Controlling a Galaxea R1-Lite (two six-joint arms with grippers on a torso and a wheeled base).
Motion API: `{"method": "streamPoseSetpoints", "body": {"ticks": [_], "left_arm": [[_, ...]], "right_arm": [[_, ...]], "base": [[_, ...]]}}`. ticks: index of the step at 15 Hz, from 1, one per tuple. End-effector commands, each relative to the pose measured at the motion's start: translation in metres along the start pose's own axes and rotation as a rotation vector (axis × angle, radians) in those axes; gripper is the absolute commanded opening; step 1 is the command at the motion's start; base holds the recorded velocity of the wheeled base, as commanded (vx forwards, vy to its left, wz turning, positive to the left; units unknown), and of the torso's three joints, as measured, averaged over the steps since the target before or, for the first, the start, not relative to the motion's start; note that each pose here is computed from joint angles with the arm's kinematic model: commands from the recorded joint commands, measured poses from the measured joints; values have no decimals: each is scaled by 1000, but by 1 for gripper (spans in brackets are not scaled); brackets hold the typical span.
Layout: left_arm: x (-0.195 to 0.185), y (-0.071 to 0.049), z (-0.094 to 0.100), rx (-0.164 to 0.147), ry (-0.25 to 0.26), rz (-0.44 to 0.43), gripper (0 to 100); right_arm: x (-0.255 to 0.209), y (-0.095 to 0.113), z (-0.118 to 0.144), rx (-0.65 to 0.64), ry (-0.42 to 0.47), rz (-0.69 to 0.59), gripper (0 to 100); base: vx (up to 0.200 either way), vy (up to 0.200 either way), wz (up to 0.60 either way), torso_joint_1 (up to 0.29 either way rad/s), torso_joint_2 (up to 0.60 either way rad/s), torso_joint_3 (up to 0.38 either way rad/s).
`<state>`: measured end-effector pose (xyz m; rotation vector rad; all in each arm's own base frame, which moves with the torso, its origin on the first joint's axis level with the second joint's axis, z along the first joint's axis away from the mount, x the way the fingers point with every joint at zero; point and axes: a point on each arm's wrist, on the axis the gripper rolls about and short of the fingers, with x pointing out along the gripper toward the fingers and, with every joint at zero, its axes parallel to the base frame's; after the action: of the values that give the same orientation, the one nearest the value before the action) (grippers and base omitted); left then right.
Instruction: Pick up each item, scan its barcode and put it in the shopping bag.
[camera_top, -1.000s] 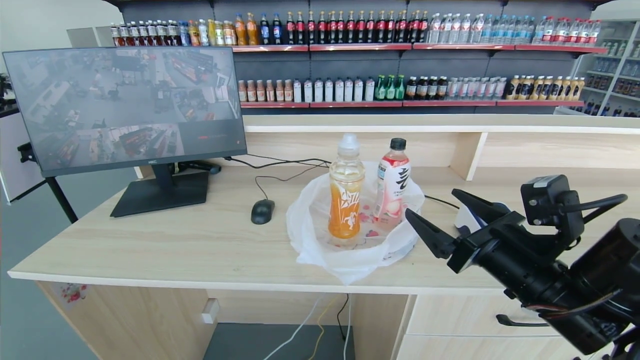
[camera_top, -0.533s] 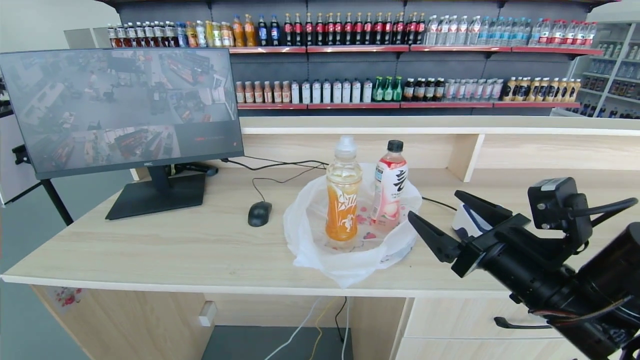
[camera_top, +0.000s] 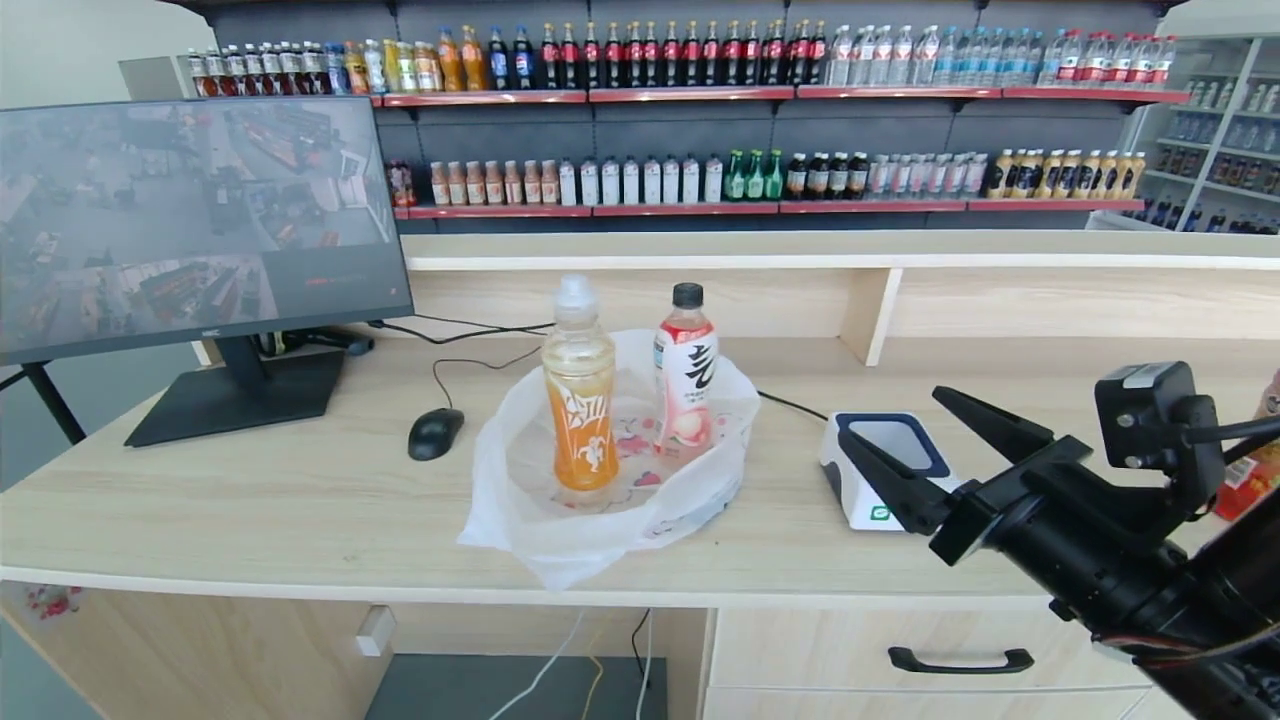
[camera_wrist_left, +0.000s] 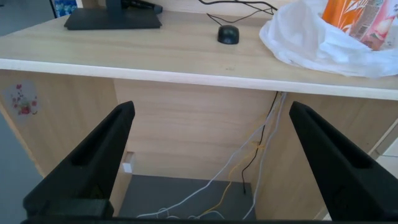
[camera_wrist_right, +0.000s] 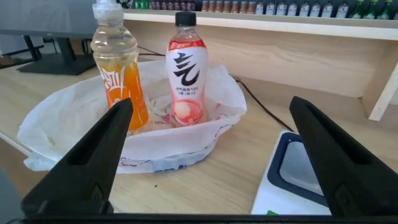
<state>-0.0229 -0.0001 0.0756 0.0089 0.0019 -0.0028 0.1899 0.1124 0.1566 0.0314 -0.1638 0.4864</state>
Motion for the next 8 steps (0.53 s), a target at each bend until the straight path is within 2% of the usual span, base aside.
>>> {"method": "streamPoseSetpoints", "body": {"ticks": [1, 8], "left_arm": [[0, 0, 0, 3, 0, 0, 100], [0, 0, 0, -1, -2, 0, 100]], "right_arm": [[-1, -4, 2, -3, -10, -16, 100], [0, -3, 0, -3, 0, -12, 100]], "base": [[0, -200, 0, -2, 2, 2], [0, -200, 0, 3, 3, 0]]}}
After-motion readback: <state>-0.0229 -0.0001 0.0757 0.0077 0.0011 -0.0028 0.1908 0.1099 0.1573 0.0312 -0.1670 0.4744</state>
